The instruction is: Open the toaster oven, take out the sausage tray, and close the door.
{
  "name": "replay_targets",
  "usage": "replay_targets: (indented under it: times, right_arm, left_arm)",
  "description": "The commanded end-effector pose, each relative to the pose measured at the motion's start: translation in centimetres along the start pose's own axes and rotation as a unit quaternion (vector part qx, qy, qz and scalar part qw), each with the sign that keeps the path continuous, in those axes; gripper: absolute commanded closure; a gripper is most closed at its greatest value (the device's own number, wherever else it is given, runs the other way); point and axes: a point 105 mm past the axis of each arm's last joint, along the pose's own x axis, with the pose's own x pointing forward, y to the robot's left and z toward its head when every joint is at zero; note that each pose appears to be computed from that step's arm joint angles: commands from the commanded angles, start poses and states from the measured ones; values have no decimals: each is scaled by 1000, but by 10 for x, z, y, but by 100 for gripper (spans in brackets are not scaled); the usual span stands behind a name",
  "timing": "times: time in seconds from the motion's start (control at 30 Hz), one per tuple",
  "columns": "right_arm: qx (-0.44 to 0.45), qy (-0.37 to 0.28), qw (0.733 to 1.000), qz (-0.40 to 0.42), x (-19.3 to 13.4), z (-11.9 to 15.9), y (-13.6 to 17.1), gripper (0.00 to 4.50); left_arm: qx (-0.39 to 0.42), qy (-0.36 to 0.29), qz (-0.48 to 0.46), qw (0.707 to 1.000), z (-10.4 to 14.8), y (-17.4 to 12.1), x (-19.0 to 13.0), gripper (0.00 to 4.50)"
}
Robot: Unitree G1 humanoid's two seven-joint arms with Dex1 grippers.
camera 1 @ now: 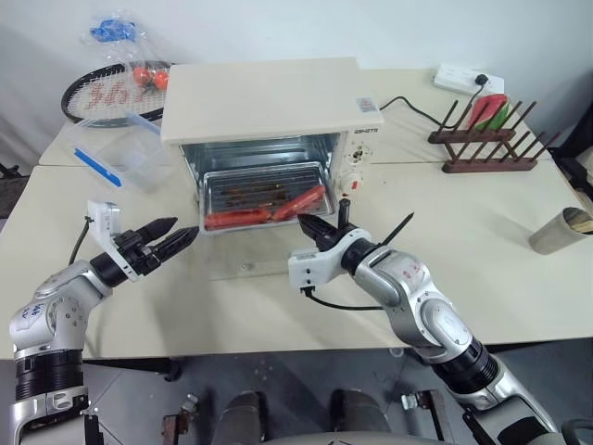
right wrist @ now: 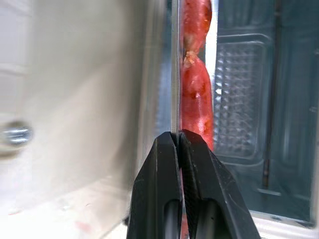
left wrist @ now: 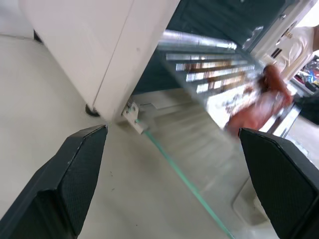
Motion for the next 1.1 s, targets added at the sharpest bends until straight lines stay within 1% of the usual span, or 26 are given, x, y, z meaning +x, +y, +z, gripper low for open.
replay_targets:
  times: [0.03,0.5,0.7,0.77,0.83,0.9,1.0,1.1]
  right_arm:
    - [-33,-24,997,-65,-13,11,-31,450]
    - [-25,-30,998,-59,-21,9,-30,450]
    - [-6,-55,997,-45,-27,13,-28,450]
    - [-5,-69,997,-39,-31,13,-26,450]
    - [-10,-86,996,-33,-36,15,-24,450]
    - [-13,-99,994,-31,-40,17,-24,450]
    - [-17,-117,993,-32,-45,19,-24,450]
    - [-23,-122,992,-35,-48,17,-26,450]
  left_arm:
    - [20,-16,-14,1000,14,-5,-1,2]
    - [16,-10,-15,1000,13,-6,0,2]
    - [-12,11,-23,1000,9,-11,-1,2]
    - [-46,27,-34,998,7,-17,-1,2]
    - [-92,15,-53,994,14,-26,0,2]
    - [-119,5,-55,991,20,-30,0,2]
    - [-186,66,-38,980,11,-34,-3,2]
    - [-229,84,-41,969,10,-38,-3,2]
